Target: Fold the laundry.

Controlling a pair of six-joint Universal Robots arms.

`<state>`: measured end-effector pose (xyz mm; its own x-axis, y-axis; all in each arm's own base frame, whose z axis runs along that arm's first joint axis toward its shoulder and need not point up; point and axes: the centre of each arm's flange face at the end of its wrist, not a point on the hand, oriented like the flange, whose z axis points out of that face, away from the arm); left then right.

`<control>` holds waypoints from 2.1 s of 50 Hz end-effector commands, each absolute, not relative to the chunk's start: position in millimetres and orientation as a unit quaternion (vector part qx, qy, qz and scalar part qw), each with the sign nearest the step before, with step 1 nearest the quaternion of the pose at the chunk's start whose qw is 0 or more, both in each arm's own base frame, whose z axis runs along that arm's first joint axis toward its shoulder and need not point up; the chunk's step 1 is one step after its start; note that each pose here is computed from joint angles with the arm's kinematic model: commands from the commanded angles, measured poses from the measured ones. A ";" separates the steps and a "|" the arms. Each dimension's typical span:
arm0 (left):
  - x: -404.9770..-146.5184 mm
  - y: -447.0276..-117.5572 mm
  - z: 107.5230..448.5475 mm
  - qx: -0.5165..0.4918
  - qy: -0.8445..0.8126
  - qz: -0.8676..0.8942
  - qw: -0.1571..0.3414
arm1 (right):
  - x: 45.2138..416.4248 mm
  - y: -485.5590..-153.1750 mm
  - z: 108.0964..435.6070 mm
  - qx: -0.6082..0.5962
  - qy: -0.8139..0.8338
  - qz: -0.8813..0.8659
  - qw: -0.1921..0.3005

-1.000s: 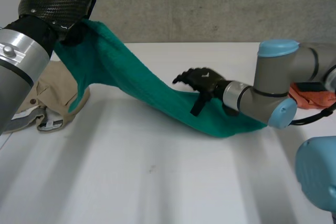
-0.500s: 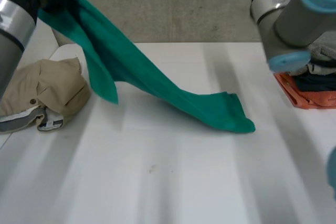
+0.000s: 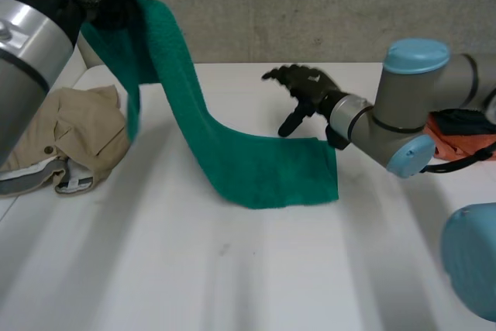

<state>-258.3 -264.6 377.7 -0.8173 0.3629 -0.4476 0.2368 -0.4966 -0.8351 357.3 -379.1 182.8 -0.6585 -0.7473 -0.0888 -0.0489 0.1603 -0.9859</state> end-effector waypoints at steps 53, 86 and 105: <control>-246.9 -330.7 162.4 -0.310 -0.727 0.612 0.016 | 351.8 -325.5 126.1 -0.443 0.607 -0.658 0.034; -245.3 -309.0 215.0 -0.294 -0.802 0.520 0.023 | 236.9 -349.7 183.6 -0.206 0.831 -0.509 0.092; -241.5 -317.7 180.6 -0.313 -0.814 0.489 0.002 | 255.7 -358.7 126.0 -0.199 0.819 -0.525 0.121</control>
